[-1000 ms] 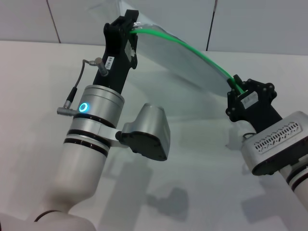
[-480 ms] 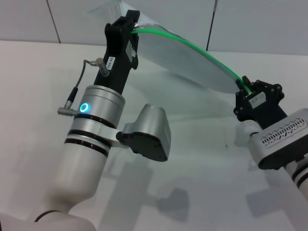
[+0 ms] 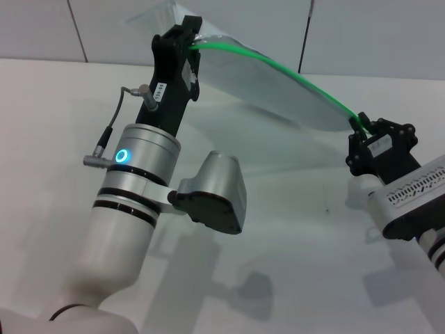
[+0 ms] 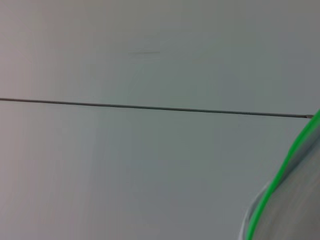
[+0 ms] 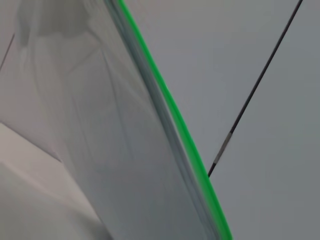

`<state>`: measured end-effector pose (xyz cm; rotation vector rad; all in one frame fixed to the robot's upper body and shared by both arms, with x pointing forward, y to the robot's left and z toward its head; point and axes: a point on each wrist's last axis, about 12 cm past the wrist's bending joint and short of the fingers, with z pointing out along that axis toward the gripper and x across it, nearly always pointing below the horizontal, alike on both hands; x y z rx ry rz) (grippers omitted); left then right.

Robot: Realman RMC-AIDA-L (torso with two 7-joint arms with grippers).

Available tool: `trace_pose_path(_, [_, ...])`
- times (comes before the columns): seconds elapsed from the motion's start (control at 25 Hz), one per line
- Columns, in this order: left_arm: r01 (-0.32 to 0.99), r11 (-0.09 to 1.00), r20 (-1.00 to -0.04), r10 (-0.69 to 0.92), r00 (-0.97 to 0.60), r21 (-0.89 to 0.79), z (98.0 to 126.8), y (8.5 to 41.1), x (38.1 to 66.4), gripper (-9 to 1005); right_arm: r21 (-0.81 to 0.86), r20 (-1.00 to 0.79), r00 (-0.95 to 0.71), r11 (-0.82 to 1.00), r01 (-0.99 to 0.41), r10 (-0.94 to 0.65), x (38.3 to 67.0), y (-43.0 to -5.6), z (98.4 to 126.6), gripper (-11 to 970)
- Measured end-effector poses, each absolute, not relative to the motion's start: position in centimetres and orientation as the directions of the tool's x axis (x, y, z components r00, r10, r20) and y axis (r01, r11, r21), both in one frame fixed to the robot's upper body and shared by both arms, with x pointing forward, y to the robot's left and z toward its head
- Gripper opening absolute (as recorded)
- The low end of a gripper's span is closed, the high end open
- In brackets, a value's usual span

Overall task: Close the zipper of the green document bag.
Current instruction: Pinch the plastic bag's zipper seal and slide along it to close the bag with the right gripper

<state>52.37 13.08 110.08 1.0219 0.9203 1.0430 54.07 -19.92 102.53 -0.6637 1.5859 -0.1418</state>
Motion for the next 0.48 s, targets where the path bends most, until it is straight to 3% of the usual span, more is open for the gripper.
trace_pose_path(0.48, [-0.234,0.170,-0.110,0.962,0.251,0.957,110.09,13.05,52.38,126,-0.462,-0.873,-0.004,0.829,-0.316,-0.488,54.38,-20.27,102.36,80])
